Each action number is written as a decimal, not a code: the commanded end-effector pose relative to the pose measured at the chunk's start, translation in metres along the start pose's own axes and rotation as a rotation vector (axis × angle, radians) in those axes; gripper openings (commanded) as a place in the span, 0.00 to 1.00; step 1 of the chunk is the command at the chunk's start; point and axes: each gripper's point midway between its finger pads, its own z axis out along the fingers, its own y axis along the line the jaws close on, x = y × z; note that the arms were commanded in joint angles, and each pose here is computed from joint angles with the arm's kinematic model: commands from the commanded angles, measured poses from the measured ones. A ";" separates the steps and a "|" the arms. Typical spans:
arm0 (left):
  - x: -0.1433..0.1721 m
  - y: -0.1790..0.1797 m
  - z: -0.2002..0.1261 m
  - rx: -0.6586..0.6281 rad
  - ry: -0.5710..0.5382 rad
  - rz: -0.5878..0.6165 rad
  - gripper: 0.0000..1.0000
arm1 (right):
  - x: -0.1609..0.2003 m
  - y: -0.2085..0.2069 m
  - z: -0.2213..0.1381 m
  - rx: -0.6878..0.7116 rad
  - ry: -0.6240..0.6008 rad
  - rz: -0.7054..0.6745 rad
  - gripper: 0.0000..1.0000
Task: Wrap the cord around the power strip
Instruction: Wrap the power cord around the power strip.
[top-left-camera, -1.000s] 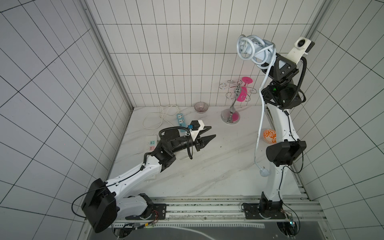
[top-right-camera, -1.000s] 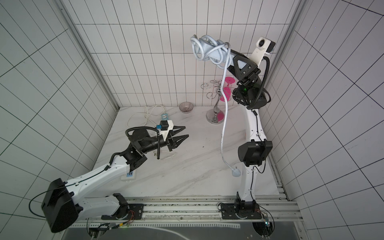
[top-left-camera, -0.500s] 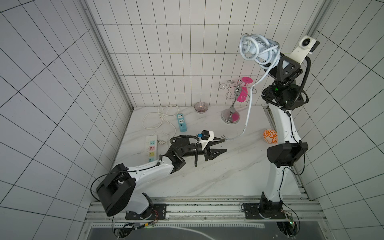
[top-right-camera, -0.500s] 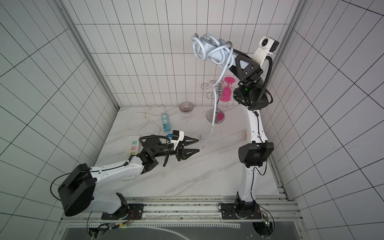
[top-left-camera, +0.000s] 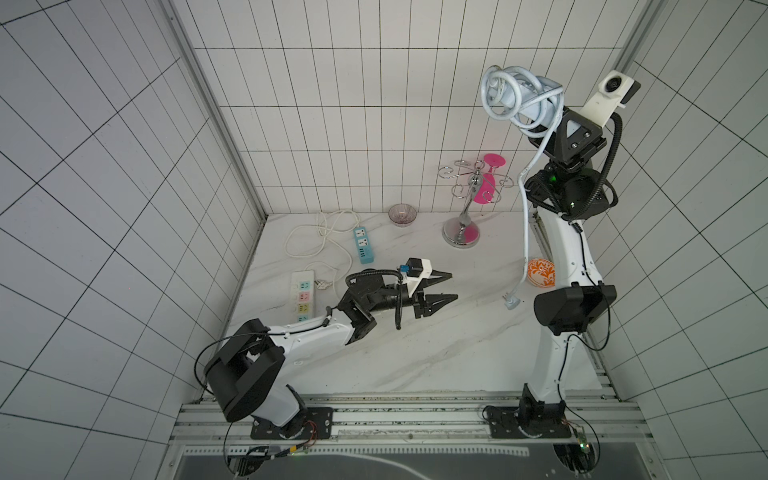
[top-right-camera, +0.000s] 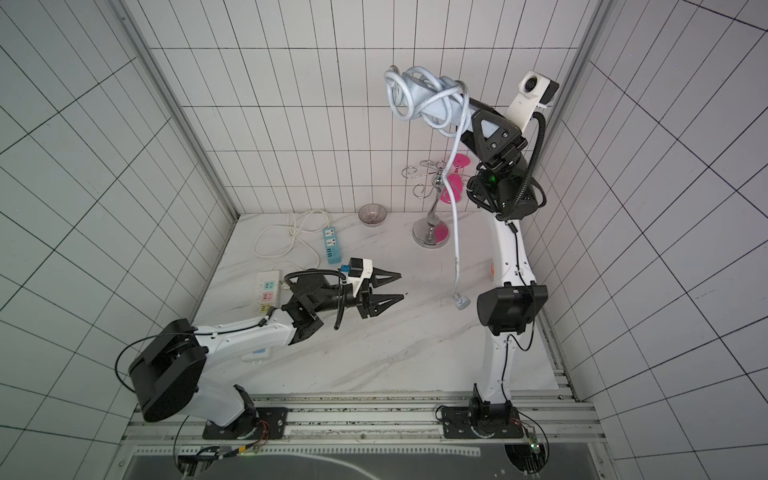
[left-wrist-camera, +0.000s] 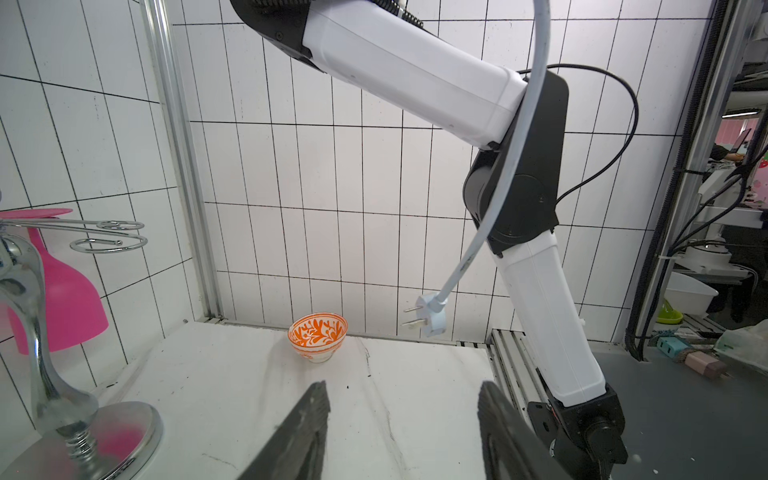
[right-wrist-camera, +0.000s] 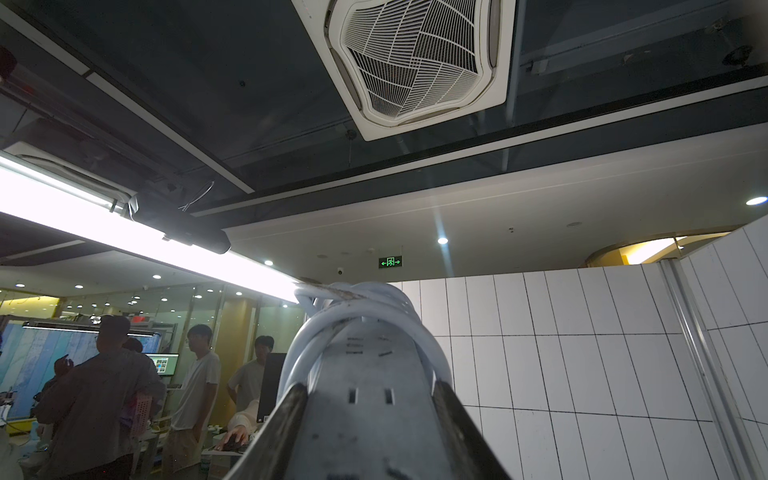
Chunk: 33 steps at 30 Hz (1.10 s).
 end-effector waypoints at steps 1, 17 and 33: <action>-0.012 -0.006 0.011 0.025 -0.023 0.033 0.59 | 0.010 0.076 0.007 -0.249 0.041 -0.079 0.00; -0.004 -0.042 0.051 0.144 0.016 0.066 0.22 | 0.011 0.078 0.008 -0.253 0.048 -0.080 0.00; -0.001 0.119 -0.050 -0.310 0.223 -0.037 0.00 | 0.077 0.121 0.044 -0.359 0.303 -0.018 0.00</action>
